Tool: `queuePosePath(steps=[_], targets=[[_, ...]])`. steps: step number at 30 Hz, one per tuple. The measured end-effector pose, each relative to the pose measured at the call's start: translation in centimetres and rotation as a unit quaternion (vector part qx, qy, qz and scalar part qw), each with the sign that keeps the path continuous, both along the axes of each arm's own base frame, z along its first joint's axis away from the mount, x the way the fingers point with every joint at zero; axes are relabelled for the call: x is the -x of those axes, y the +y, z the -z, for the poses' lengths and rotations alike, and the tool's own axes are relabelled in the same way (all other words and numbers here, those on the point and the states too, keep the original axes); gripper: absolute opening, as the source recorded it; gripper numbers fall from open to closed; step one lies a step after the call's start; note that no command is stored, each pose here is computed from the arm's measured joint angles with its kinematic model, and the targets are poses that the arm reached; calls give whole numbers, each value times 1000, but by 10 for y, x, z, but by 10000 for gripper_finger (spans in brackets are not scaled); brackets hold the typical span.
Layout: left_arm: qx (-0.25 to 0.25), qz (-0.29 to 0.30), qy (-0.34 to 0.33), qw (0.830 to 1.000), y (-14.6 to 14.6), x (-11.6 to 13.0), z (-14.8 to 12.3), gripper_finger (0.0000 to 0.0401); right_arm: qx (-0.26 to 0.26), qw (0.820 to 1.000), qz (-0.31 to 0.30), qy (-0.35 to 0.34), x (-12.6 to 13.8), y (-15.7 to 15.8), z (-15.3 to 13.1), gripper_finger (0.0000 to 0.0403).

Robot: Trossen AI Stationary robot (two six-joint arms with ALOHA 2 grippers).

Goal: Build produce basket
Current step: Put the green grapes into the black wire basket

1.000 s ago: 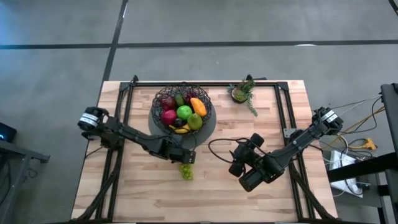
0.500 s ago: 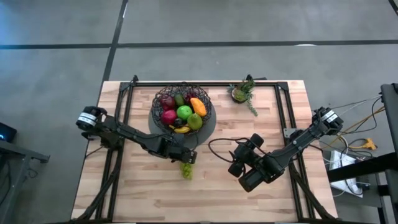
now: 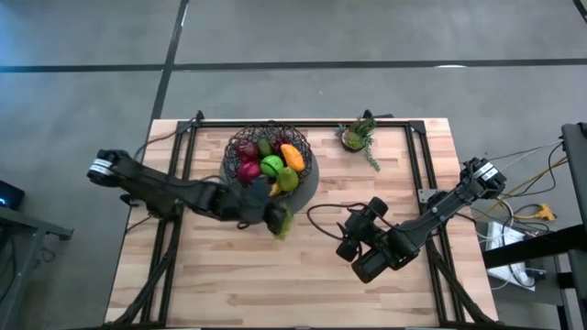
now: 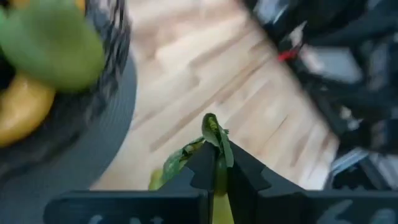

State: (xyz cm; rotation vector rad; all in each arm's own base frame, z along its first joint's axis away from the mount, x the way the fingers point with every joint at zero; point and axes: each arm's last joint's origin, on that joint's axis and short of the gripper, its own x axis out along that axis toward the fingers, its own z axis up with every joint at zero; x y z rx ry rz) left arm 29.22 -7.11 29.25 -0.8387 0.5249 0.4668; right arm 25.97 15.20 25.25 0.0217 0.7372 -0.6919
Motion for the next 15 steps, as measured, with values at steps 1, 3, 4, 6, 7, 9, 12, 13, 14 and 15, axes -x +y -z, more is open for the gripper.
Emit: queuePosePath(steps=[1,3,4,6,7,9,12,13,14,15], targets=[[-7,-8,-14,1000,2,3,-7,8,0,1000,-1,0,0,0,0,221],[-30,-26,-37,999,7,13,-20,8,1,1000,-1,1,0,0,0,221],[-44,-41,-48,997,10,16,-26,8,1,1000,-1,1,0,0,0,221],[-69,-70,-71,993,19,26,-38,8,1,1000,-1,1,0,0,0,221],[-82,-85,-76,990,24,30,-42,8,1,1000,-1,1,0,0,0,221],[-105,-111,-86,985,36,37,-50,8,1,1000,-1,1,0,0,0,221],[-140,-135,-83,977,55,44,-56,8,3,1000,0,0,0,0,1,221],[-151,-143,-81,975,61,46,-58,8,3,1000,0,-1,0,0,1,221],[-160,-151,-74,973,68,48,-57,8,3,1000,0,-1,0,0,1,221],[-166,-162,-67,970,75,49,-56,8,3,1000,0,-1,0,0,1,221]])
